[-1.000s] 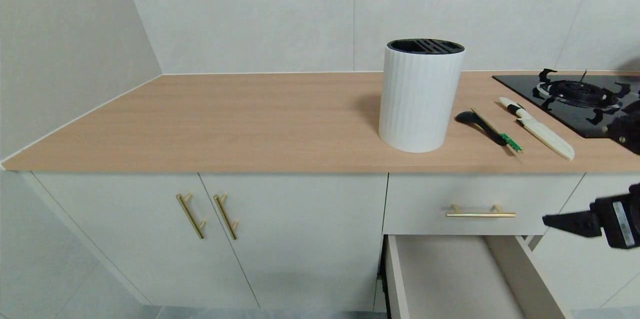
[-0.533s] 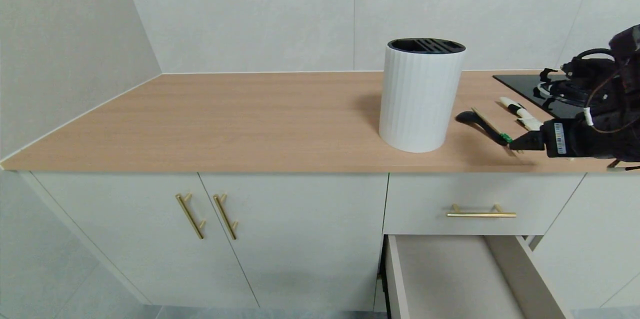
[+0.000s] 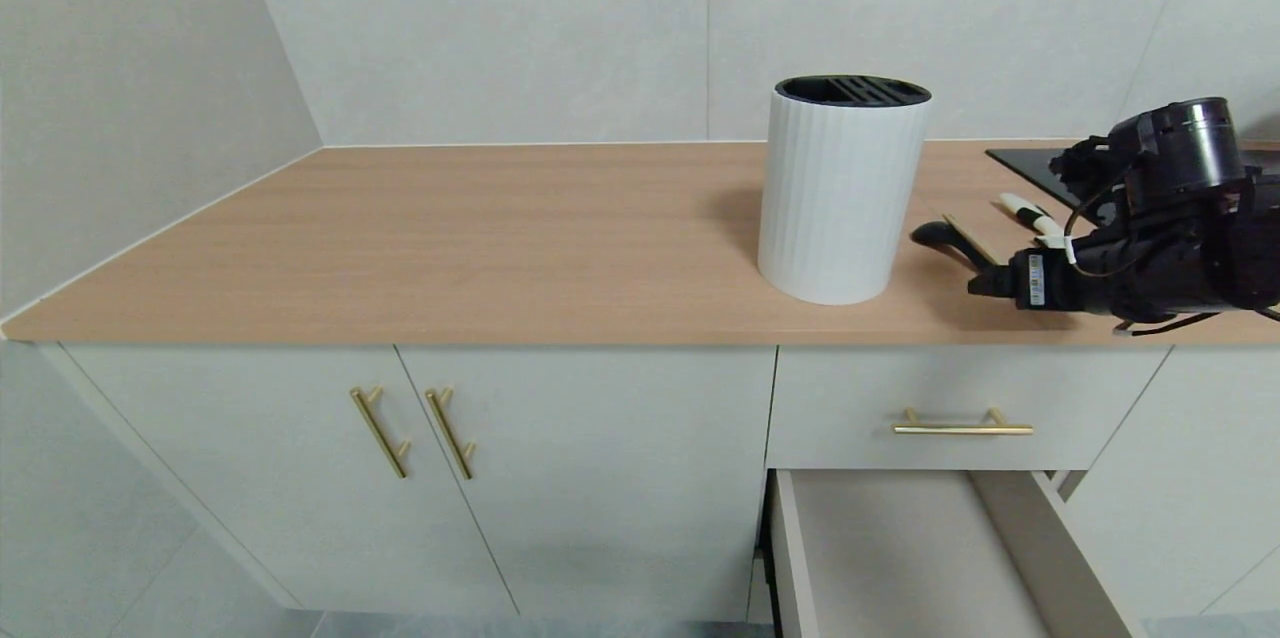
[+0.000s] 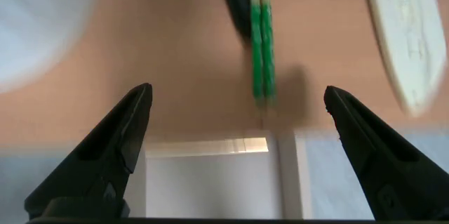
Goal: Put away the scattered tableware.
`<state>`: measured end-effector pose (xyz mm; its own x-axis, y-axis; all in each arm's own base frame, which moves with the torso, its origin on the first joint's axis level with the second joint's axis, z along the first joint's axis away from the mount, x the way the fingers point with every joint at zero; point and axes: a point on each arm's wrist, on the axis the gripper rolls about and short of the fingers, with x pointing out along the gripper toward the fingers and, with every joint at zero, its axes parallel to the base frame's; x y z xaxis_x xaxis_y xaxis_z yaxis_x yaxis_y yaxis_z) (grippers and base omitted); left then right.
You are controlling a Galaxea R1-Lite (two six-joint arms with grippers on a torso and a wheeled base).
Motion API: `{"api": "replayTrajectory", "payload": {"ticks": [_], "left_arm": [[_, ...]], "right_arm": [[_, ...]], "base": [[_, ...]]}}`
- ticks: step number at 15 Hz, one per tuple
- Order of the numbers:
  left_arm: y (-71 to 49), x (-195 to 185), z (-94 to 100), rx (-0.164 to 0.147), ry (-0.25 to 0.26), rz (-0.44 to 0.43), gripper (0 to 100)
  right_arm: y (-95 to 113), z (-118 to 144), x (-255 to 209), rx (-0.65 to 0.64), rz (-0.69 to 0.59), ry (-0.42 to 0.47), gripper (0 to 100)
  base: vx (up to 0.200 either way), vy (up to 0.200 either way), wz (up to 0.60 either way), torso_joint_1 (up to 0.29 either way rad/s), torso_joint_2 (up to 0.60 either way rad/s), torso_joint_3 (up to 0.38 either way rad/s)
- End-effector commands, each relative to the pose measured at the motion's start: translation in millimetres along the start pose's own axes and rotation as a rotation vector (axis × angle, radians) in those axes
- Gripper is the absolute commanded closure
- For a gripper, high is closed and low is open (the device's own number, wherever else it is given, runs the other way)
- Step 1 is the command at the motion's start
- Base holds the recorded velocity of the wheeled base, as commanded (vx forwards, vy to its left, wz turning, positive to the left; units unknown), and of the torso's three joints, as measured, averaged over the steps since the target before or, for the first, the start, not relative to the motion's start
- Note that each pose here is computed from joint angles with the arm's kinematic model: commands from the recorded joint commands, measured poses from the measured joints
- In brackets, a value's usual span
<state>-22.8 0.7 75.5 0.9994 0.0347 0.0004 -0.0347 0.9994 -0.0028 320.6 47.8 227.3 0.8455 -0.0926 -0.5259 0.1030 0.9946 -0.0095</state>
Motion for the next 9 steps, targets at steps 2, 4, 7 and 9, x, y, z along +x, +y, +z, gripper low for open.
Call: {"api": "replayTrajectory", "payload": {"ticks": [2, 4, 7, 9], "left_arm": [[0.0, 0, 0.0, 0.0, 0.0, 0.001, 0], [0.0, 0, 0.0, 0.0, 0.0, 0.001, 0], [0.0, 0, 0.0, 0.0, 0.0, 0.001, 0], [0.0, 0, 0.0, 0.0, 0.0, 0.001, 0]], "right_arm": [[-2, -6, 14, 0.004, -0.014, 0.009, 0], [-1, -9, 22, 0.0, -0.018, 0.022, 0], [-2, -10, 28, 0.002, -0.026, 0.032, 100], [-4, -9, 29, 0.008, -0.029, 0.019, 100]], "base": [[0.0, 0.0, 0.0, 0.0, 0.0, 0.0], [0.0, 0.0, 0.0, 0.0, 0.0, 0.0], [0.0, 0.0, 0.0, 0.0, 0.0, 0.0], [0.0, 0.0, 0.0, 0.0, 0.0, 0.0]]}}
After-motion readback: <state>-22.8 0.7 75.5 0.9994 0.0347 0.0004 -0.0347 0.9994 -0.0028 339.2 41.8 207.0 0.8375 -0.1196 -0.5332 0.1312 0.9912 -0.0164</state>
